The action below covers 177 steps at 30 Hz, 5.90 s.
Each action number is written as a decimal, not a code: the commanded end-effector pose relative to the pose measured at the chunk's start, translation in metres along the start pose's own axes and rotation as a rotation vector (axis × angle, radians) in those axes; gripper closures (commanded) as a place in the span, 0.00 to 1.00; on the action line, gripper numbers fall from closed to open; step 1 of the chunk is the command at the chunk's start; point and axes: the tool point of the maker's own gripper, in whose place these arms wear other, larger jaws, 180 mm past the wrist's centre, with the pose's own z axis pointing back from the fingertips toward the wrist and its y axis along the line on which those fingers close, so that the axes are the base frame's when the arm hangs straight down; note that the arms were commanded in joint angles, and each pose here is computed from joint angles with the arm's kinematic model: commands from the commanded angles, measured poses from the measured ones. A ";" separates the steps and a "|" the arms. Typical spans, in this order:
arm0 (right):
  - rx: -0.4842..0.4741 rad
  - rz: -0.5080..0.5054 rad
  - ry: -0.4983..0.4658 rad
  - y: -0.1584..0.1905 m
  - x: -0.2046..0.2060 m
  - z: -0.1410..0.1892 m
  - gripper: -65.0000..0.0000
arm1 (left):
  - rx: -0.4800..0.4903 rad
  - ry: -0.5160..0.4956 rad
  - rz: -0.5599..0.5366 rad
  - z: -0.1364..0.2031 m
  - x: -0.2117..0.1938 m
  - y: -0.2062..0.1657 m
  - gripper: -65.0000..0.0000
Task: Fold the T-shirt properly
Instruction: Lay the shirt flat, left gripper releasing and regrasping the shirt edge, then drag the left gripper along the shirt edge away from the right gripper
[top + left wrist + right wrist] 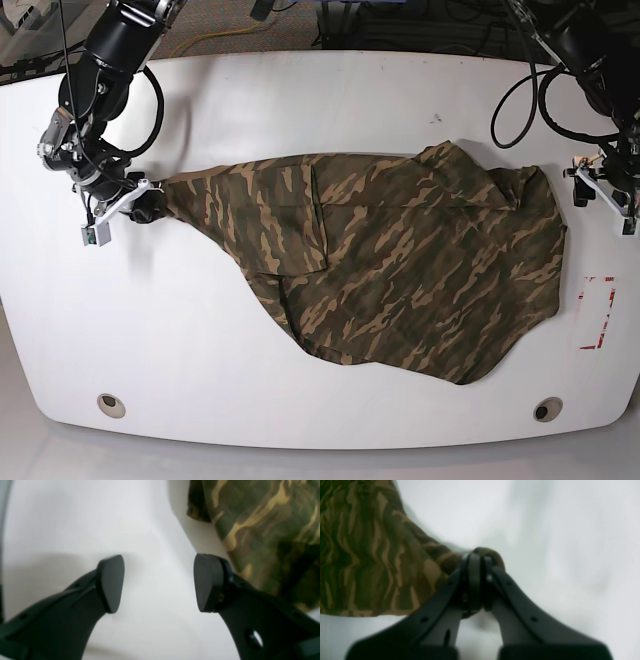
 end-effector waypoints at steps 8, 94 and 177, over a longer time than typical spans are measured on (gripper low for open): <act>0.002 0.017 -0.064 -0.001 0.022 0.005 1.00 | -0.082 -0.034 0.067 -0.035 0.019 -0.002 0.39; 0.029 -0.005 -0.063 0.012 0.015 -0.001 1.00 | 0.200 0.064 -0.190 0.061 -0.009 0.075 0.98; 0.029 -0.012 -0.064 0.011 0.015 -0.001 1.00 | -0.240 0.068 0.318 -0.017 -0.052 0.030 1.00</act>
